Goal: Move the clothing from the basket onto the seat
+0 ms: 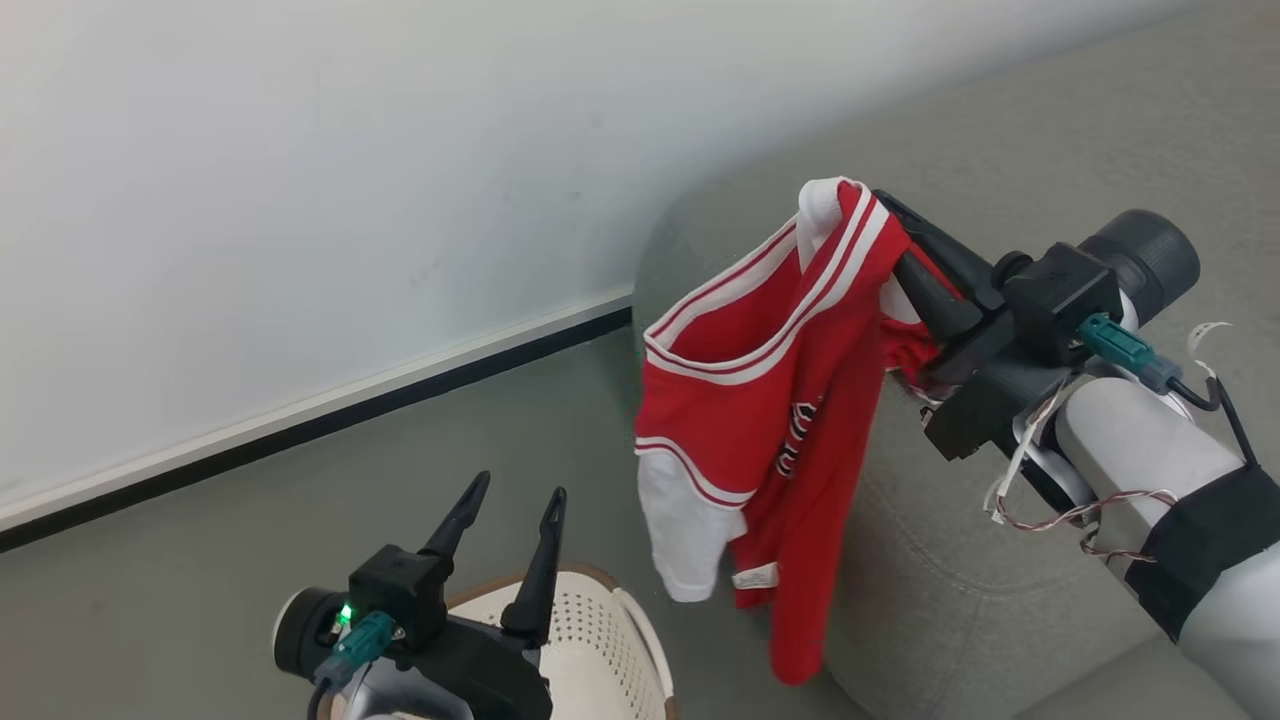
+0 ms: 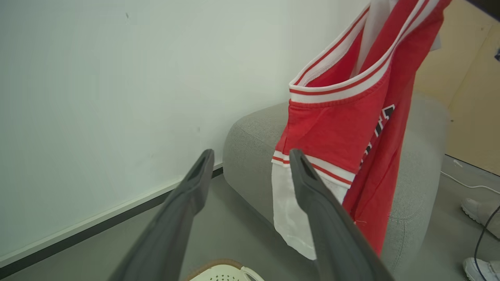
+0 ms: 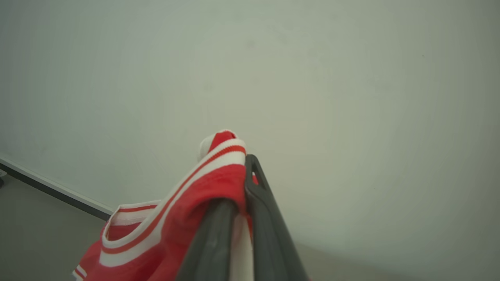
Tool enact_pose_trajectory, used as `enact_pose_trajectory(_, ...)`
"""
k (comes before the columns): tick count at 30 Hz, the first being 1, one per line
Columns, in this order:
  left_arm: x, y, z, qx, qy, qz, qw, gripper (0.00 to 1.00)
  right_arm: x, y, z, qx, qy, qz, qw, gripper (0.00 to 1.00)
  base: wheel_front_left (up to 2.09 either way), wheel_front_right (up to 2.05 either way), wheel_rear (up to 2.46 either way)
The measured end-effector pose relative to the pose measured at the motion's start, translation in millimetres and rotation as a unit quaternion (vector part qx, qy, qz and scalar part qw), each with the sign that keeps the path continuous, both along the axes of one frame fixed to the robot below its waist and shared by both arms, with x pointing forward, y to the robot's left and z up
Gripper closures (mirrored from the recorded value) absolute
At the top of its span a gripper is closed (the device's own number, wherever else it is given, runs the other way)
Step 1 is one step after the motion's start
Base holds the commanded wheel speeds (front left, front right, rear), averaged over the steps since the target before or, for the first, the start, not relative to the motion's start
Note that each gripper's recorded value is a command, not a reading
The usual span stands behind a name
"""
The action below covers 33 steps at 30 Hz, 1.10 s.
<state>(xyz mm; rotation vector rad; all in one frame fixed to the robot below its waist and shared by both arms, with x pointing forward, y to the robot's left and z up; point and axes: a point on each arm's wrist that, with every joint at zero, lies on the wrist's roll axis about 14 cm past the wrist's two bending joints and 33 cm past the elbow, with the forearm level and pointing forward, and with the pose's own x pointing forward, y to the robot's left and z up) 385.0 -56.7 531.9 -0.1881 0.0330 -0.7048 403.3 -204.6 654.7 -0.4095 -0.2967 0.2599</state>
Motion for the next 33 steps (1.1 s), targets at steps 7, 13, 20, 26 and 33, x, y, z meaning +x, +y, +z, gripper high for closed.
enact_pose_trajectory(7, -9.9, -31.4, -2.2, -0.004, 0.004, -0.048, 0.999, 0.0, -22.1, -31.8, 6.9, -0.005, -0.014, -0.042, 0.999, 1.0, 0.0, 0.0, 0.0)
enact_pose_trajectory(13, -22.6, -58.2, -7.1, -0.006, 0.012, -0.089, 0.996, 0.0, -41.7, -62.2, 9.1, -0.01, -0.021, -0.087, 0.996, 1.0, 0.0, 0.0, 0.0)
enact_pose_trajectory(20, -25.3, -72.6, -16.8, -0.005, 0.023, -0.112, 0.993, 0.0, -48.4, -87.6, 1.7, -0.011, -0.012, -0.126, 0.992, 1.0, 0.0, 0.0, 0.0)
enact_pose_trajectory(26, -25.0, -75.7, -24.2, -0.003, 0.033, -0.122, 0.992, 0.0, -39.7, -94.5, -4.7, -0.001, 0.0, -0.135, 0.991, 1.0, 0.0, 0.0, 0.0)
enact_pose_trajectory(33, -13.8, -67.6, -30.7, 0.002, 0.037, -0.111, 0.993, 0.0, -10.7, -101.6, 9.2, -0.005, -0.003, -0.137, 0.991, 1.0, 0.0, 0.0, 0.0)
